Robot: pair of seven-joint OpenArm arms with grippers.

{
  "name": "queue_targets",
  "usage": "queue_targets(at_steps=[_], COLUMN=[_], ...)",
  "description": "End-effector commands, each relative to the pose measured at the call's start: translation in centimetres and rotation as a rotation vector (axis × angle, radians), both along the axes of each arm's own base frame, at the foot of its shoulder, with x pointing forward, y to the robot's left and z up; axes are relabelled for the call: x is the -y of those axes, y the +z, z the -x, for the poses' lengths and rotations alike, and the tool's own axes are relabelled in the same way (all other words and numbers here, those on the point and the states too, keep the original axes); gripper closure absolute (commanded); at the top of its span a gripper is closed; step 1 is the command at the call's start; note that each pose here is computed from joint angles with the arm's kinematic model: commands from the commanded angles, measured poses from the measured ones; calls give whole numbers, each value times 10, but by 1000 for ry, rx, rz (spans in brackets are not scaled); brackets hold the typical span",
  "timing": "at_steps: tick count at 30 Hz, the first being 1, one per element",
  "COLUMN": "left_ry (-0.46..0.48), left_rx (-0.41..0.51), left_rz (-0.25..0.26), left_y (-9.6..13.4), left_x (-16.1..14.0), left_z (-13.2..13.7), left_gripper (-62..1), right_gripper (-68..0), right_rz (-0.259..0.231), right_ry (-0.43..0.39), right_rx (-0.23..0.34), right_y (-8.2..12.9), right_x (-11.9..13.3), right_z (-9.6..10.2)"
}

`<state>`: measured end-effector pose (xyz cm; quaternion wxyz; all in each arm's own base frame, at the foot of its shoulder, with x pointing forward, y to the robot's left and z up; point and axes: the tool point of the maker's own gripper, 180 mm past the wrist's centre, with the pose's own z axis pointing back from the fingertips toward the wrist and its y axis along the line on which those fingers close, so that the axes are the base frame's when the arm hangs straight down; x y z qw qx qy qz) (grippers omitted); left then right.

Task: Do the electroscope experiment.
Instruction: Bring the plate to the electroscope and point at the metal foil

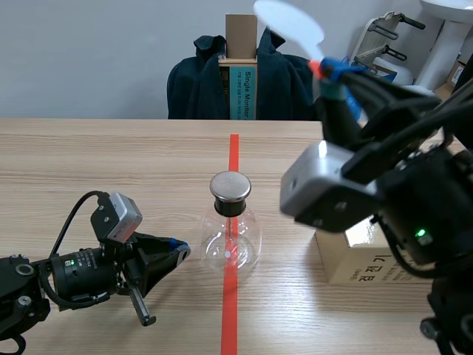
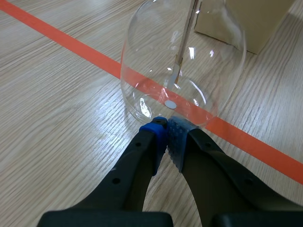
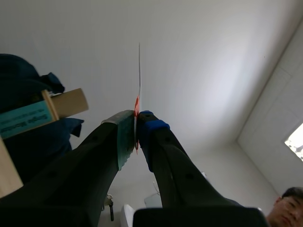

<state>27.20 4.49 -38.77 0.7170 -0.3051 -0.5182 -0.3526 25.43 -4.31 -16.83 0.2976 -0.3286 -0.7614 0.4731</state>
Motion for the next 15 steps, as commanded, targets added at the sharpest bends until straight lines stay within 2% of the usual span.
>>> queue_targets(at_steps=[1,4,8,15], left_ry=[-5,-5,-5,-5], left_rx=[37,37,37,37], left_rz=[35,35,36,37], left_y=[15,15,15,15], left_x=[7,7,7,8], left_z=[-8,-8,-8,-8], left_gripper=[-30,-30,-30,-30], right_gripper=[-8,-8,-8,-8], right_rz=[29,99,145,179], right_ry=[-28,-8,-7,-29], right_rx=[-1,-50,-110,-155], right_y=[-7,-36,-63,-83], right_x=[7,1,0,7], right_z=[-2,2,7,6])
